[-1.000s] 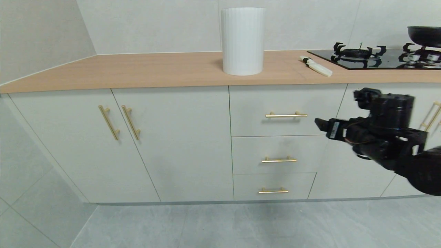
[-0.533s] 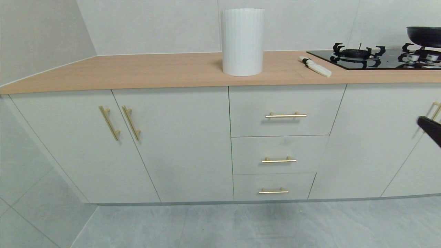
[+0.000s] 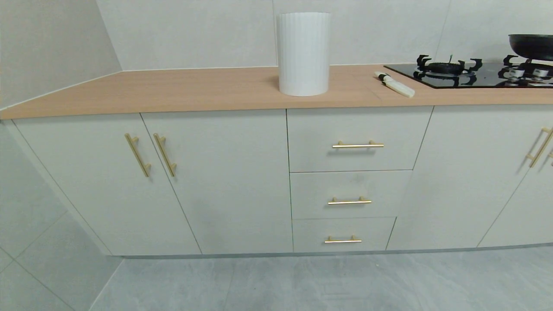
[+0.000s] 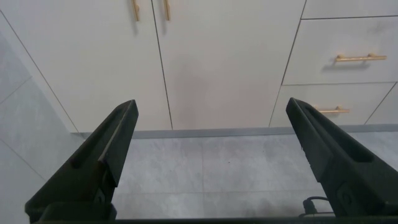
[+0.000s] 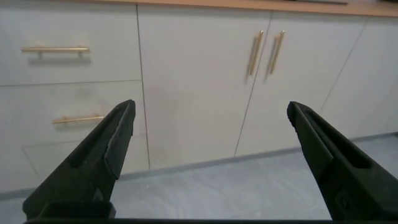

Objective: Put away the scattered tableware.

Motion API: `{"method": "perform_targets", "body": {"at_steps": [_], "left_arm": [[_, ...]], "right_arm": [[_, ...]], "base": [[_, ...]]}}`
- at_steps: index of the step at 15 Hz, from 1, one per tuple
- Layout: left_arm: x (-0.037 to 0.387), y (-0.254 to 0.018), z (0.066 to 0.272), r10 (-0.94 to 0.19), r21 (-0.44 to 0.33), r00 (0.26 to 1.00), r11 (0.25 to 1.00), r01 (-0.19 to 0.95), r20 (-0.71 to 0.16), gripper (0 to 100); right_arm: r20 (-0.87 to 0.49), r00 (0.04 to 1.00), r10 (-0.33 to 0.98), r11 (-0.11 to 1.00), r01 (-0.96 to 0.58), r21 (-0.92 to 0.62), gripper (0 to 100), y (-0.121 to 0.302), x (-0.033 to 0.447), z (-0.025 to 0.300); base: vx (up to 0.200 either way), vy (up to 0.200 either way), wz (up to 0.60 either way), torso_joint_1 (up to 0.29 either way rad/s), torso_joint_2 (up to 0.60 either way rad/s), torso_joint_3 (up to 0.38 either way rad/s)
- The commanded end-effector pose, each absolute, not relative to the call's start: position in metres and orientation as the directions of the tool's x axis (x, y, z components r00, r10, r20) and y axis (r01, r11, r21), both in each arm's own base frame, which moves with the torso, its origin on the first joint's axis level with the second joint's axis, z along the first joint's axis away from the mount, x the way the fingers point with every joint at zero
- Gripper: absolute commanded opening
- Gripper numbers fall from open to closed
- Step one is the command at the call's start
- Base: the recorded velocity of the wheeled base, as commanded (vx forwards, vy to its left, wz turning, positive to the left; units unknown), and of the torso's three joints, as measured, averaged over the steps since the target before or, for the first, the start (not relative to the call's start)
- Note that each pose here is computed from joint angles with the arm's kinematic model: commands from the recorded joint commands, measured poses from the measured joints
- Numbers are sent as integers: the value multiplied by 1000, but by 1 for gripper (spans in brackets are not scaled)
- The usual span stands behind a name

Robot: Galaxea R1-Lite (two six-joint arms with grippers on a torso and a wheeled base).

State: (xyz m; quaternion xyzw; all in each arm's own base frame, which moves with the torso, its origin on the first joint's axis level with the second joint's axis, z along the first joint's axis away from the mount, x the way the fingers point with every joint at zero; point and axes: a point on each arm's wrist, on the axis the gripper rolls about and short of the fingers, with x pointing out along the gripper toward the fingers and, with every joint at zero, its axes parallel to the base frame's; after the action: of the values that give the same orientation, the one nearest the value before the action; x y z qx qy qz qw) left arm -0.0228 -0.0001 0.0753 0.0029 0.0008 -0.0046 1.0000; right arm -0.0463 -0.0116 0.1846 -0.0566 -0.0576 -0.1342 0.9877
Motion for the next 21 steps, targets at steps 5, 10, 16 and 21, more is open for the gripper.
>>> {"method": "perform_targets", "body": {"at_steps": [5,10,16,21], "left_arm": [[-23,0,75,-9,6,1000,1000,9,-3,100],[-23,0,75,-9,6,1000,1000,9,-3,100],[-23,0,75,-9,6,1000,1000,9,-3,100],[-23,0,75,-9,12,1000,1000,9,-3,100]], "right_arm": [[143,983,-112,991,121,-58,100,-3,-51,135],[41,998,48,999,-47,-22,100,1,-27,89],[2,999,54,998,-54,-23,100,1,-23,76],[2,998,57,998,-57,-28,100,1,-23,76]], "base": [[0,0,0,0,0,0],[0,0,0,0,0,0],[0,0,0,0,0,0],[0,0,0,0,0,0]]}}
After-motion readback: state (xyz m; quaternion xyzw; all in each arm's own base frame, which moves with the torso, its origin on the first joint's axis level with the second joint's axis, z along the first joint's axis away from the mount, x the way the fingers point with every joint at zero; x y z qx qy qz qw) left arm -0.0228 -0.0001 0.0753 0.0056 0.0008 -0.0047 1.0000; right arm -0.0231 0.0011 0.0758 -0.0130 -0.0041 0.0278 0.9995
